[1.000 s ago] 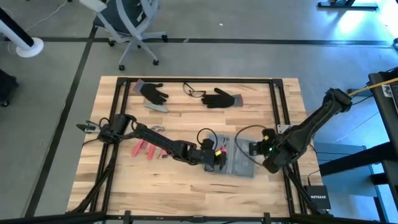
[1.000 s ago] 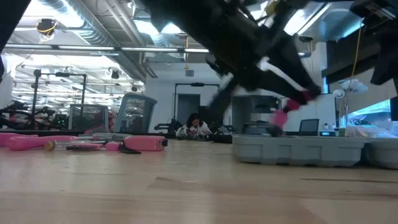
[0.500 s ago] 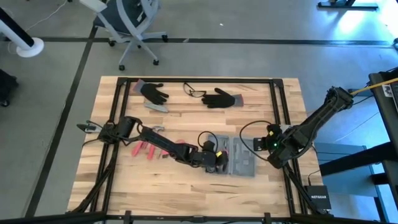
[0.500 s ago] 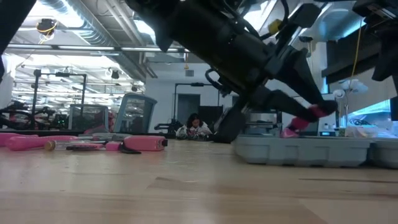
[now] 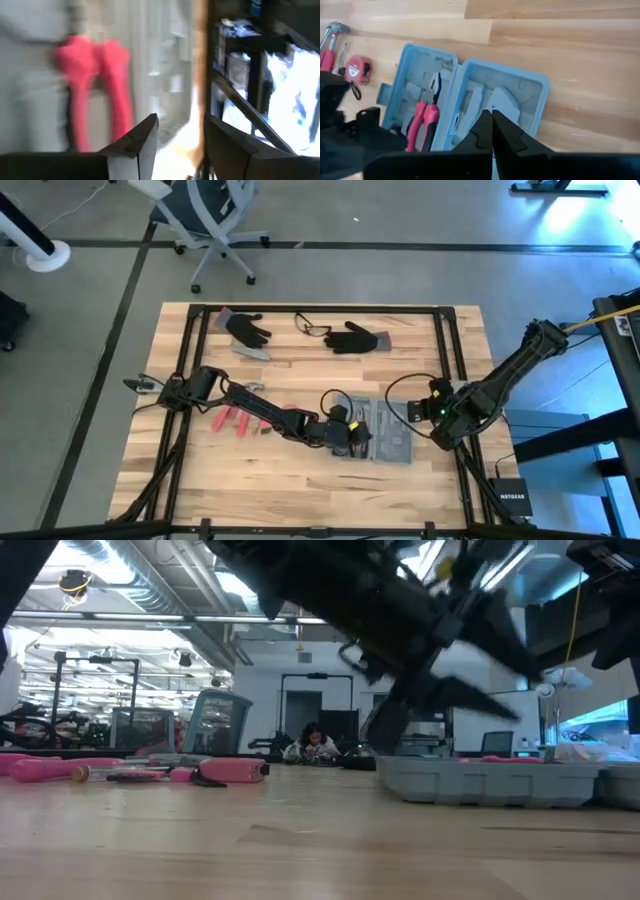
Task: Prefit tool cases
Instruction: Put the orange pliers into the gray prefit tool case, then put the orange measuring tape into the gray prefit tool case
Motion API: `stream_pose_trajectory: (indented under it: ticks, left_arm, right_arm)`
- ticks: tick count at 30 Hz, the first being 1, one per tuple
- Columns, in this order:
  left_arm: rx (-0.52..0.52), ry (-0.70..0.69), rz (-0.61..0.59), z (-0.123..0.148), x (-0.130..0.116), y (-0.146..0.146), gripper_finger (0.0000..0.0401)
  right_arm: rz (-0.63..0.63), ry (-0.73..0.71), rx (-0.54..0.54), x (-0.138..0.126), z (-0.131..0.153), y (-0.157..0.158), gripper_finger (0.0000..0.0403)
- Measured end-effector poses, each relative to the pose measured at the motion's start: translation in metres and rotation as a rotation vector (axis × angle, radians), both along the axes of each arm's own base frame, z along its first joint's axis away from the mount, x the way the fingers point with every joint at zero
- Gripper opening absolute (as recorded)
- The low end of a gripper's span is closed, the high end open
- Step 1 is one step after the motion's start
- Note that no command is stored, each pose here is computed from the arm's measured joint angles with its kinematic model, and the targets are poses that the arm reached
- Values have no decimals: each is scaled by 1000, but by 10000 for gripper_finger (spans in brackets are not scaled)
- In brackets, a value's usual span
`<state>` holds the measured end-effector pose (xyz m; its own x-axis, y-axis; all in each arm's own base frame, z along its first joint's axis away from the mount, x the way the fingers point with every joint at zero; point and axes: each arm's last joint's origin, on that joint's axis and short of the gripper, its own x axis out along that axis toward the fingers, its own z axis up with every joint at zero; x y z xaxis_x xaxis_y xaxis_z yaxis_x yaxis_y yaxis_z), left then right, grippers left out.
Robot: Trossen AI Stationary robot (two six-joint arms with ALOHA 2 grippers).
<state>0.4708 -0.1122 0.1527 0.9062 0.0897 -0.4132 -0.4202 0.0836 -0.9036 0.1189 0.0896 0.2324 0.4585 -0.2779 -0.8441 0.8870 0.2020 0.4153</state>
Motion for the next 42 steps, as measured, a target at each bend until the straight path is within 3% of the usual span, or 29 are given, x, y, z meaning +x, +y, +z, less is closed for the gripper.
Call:
stream_pose_trajectory:
  ticks: [5, 9, 15, 19, 23, 26, 29, 31, 36, 42]
  left_arm:
    - [290, -21, -187, 45, -3, 30, 98]
    - [524, 188, -296, 78, -29, 56, 16]
    - [793, 569, -444, 121, -92, 72, 1]
    - [910, 750, -639, 126, -123, 60, 0]
    - [1000, 931, -982, 113, -149, 47, 0]
    - [1023, 1034, -1225, 97, -167, 49, 0]
    - [1041, 899, -1405, 82, -173, 54, 0]
    - [1048, 764, -1442, 71, -172, 59, 0]
    - [1085, 657, -1340, 52, -165, 78, 0]
    - [1133, 601, -1250, 56, -155, 97, 0]
  right_arm:
    - [149, -41, -9, 7, 3, 7, 0]
    - [319, -147, -49, 21, 8, 18, 0]
    - [328, -200, -151, 44, 1, 24, 0]
    - [443, -177, -102, 78, -10, 22, 0]
    - [605, -257, -42, 116, -18, 18, 0]
    - [609, -285, -34, 133, -25, 8, 0]
    - [556, -303, -36, 143, -28, -5, 0]
    - [516, -321, -21, 147, -27, -14, 0]
    - [487, -354, -2, 150, -17, -25, 0]
    - [568, -154, -209, 151, 26, -27, 0]
